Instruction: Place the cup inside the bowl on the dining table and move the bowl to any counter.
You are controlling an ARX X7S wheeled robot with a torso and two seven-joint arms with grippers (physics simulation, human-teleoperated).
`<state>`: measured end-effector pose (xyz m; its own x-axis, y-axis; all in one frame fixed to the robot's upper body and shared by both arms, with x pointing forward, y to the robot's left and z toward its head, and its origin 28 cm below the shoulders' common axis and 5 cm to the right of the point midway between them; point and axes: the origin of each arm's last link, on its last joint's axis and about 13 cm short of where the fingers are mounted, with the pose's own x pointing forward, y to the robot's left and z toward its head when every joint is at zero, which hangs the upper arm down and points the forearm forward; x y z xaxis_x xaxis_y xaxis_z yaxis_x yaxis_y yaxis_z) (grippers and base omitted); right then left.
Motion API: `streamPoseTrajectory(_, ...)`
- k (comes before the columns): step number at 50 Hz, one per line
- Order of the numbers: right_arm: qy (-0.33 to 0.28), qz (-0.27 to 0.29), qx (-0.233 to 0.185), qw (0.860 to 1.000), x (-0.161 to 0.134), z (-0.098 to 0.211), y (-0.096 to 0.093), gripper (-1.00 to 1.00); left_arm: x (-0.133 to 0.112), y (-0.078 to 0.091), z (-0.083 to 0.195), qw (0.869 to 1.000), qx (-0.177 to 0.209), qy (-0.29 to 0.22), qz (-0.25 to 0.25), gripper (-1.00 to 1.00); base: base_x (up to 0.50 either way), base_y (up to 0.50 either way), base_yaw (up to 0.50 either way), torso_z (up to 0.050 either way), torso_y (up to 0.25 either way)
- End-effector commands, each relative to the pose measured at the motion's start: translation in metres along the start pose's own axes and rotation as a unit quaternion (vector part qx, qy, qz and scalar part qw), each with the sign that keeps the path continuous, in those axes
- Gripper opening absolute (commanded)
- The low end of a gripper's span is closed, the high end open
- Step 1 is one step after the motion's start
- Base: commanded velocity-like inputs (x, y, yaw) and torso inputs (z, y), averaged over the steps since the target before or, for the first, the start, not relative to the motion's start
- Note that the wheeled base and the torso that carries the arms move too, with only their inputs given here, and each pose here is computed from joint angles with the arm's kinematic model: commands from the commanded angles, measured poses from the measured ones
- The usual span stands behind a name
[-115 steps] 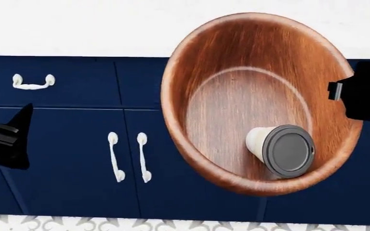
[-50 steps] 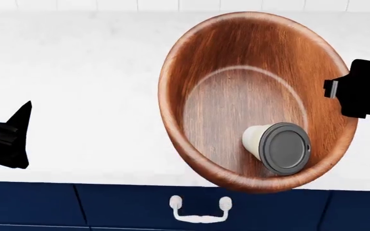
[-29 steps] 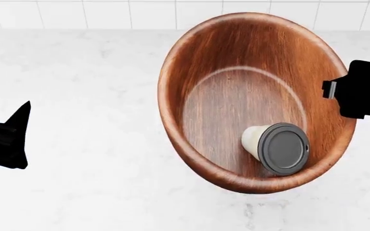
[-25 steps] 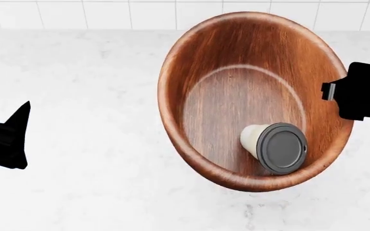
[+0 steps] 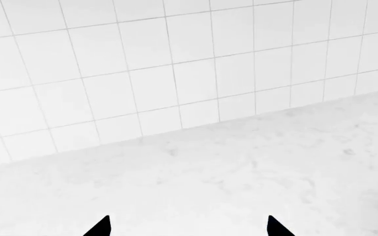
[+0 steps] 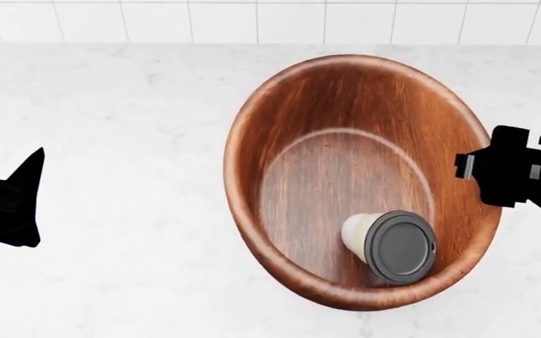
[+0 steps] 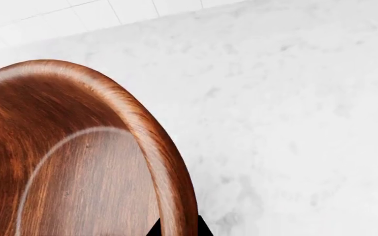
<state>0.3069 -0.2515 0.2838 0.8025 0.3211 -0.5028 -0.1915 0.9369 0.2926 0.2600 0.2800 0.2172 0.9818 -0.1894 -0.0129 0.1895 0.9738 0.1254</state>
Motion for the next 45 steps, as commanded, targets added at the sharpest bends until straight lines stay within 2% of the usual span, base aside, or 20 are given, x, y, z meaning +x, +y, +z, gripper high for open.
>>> streamPoseTrajectory(1,-0.007,0.017,0.02,1.0,0.005,-0.005,-0.001,-1.0,0.002,0.001,-0.003,1.0,0.011,-0.003,0.007,1.0,0.0,0.0,0.0,0.0,0.0)
streamPoseTrajectory(17,0.021,0.022,0.035,0.999,0.019,-0.029,-0.006,-1.0,0.001,0.003,-0.003,1.0,0.011,-0.004,0.007,1.0,0.0,0.0,0.0,0.001,0.001)
streamPoseTrajectory(36,0.045,0.019,0.038,0.998,0.032,-0.041,-0.008,-1.0,0.001,0.0,-0.006,1.0,0.009,-0.003,0.008,1.0,0.0,0.0,0.0,0.0,0.001)
streamPoseTrajectory(45,0.056,0.021,0.036,0.998,0.042,-0.046,-0.009,-1.0,-0.001,0.005,-0.006,1.0,0.007,-0.003,0.011,1.0,0.0,0.0,0.0,0.0,0.0)
